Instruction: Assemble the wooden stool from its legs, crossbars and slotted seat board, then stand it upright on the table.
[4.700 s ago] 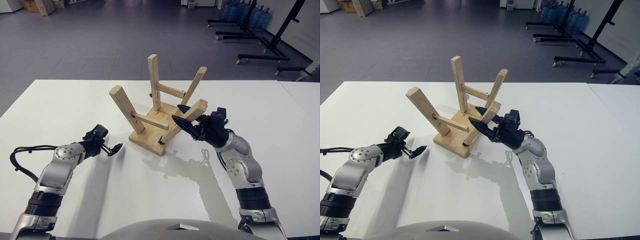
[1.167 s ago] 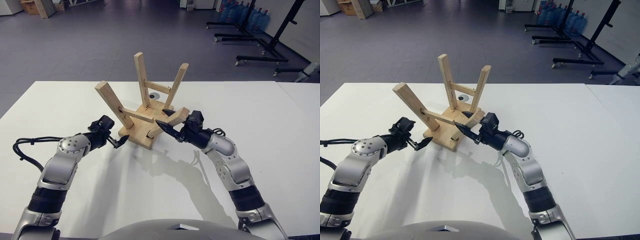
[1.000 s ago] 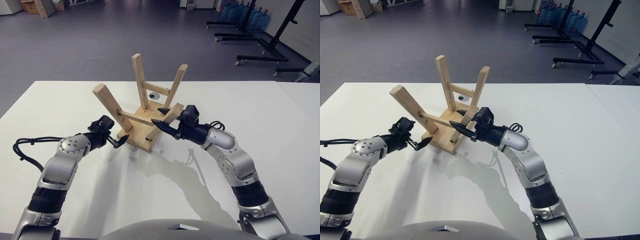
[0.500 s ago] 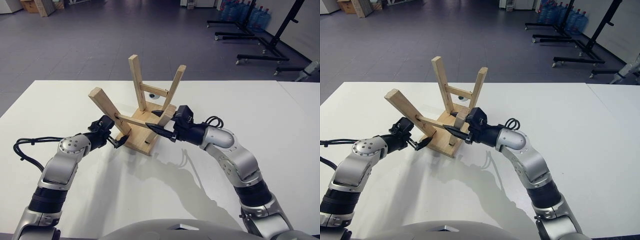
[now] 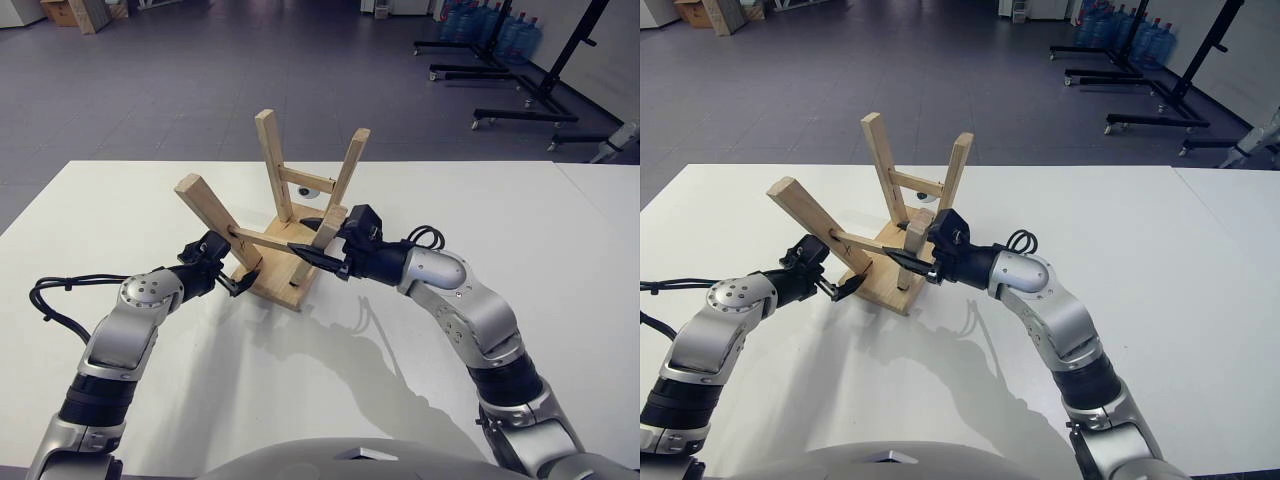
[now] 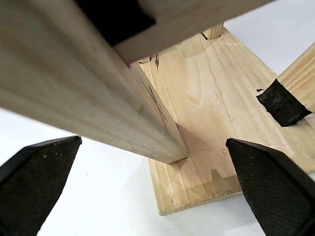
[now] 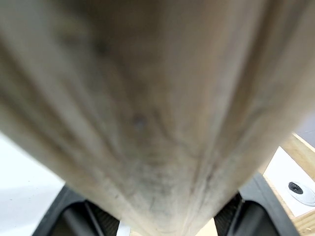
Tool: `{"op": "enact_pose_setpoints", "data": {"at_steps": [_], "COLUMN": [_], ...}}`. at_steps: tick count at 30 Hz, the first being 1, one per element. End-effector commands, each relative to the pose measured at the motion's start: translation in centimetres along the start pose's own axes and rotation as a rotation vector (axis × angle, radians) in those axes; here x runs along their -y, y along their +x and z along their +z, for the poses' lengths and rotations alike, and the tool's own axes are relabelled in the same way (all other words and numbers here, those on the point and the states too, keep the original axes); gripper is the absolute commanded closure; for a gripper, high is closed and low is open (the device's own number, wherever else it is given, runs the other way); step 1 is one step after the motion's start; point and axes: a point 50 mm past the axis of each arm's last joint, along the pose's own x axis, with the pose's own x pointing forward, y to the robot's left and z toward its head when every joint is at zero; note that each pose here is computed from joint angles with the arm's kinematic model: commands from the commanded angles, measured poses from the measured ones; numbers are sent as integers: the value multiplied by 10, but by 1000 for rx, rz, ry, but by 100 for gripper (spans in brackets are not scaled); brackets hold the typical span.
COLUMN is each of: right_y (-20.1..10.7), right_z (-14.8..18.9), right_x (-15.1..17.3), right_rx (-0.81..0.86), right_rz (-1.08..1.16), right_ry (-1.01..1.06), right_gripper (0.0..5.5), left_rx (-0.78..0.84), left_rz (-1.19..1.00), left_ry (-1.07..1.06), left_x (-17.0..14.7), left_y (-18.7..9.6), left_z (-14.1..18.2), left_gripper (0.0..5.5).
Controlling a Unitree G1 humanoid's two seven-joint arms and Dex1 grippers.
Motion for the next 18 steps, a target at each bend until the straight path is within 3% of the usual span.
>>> {"op": "enact_pose_setpoints", "data": {"at_steps": [1, 18], "right_y": [-4, -15], "right_z": [-20, -47], "right_x": [-1, -11], "right_rx": [-139, -175], "right_rz": [22, 35], "right_ry": [78, 26], "right_gripper": [344, 344], "left_rx": [6, 8], "left_rz": [3, -5], "left_ry": [0, 5], "left_x": [0, 1], "left_y": [1, 2], "left_z": [2, 1], "left_gripper": [10, 10]}}
